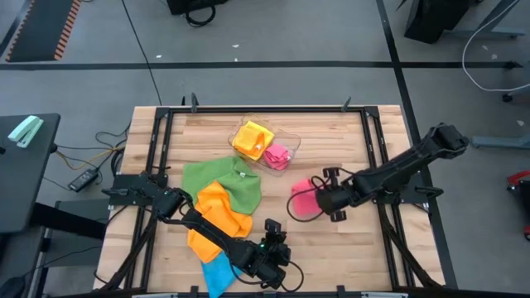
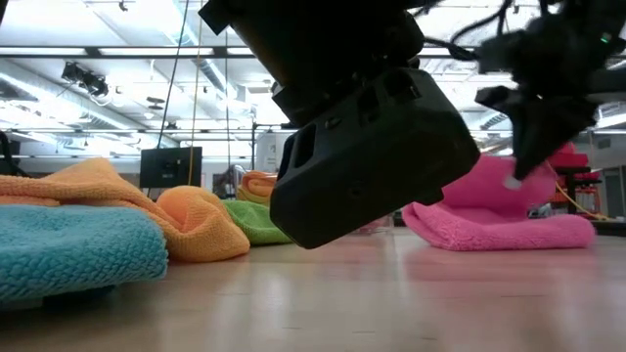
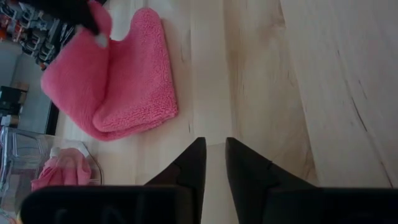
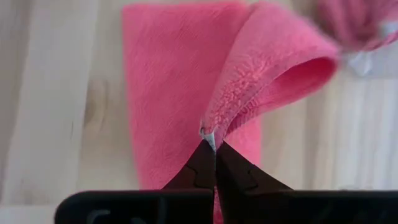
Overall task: Fold microfiber towels
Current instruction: Fold the pink microfiber cloth
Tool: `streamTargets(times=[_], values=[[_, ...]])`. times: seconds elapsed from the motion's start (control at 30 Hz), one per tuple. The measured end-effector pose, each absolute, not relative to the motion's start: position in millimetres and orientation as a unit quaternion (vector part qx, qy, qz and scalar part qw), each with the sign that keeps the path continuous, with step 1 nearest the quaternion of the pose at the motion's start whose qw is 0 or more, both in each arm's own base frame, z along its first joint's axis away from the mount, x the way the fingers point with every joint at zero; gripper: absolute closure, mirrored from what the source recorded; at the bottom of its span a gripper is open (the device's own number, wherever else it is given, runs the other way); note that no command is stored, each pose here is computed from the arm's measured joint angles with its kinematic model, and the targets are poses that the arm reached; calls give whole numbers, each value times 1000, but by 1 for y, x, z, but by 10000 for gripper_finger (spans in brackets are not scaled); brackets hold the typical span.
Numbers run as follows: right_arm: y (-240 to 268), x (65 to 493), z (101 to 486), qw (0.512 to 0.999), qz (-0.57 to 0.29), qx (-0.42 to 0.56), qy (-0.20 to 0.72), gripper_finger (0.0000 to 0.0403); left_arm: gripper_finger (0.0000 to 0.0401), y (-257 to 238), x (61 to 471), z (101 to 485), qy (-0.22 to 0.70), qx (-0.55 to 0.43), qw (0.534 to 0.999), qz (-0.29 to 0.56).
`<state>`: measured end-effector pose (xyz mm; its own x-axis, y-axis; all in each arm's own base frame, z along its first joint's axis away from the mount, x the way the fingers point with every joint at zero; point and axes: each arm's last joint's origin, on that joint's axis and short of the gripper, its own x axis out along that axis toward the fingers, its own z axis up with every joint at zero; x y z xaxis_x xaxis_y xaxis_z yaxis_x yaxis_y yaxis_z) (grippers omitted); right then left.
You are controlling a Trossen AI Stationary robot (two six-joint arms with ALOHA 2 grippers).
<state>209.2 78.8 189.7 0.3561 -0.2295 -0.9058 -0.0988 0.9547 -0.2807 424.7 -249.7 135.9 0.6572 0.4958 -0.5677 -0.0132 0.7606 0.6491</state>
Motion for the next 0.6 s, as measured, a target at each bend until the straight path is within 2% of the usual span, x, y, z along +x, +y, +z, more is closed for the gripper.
streamTargets(times=[0.2,0.4,0.6], values=[[87,200,167,798,-25,-150,583,397,337,-250,425,136,386,310,856,150],[100,198,164,805,10,-155,572,396,331,-248,425,136,387,309,855,151],[108,196,164,812,19,-135,567,367,337,-248,425,136,386,302,858,155]])
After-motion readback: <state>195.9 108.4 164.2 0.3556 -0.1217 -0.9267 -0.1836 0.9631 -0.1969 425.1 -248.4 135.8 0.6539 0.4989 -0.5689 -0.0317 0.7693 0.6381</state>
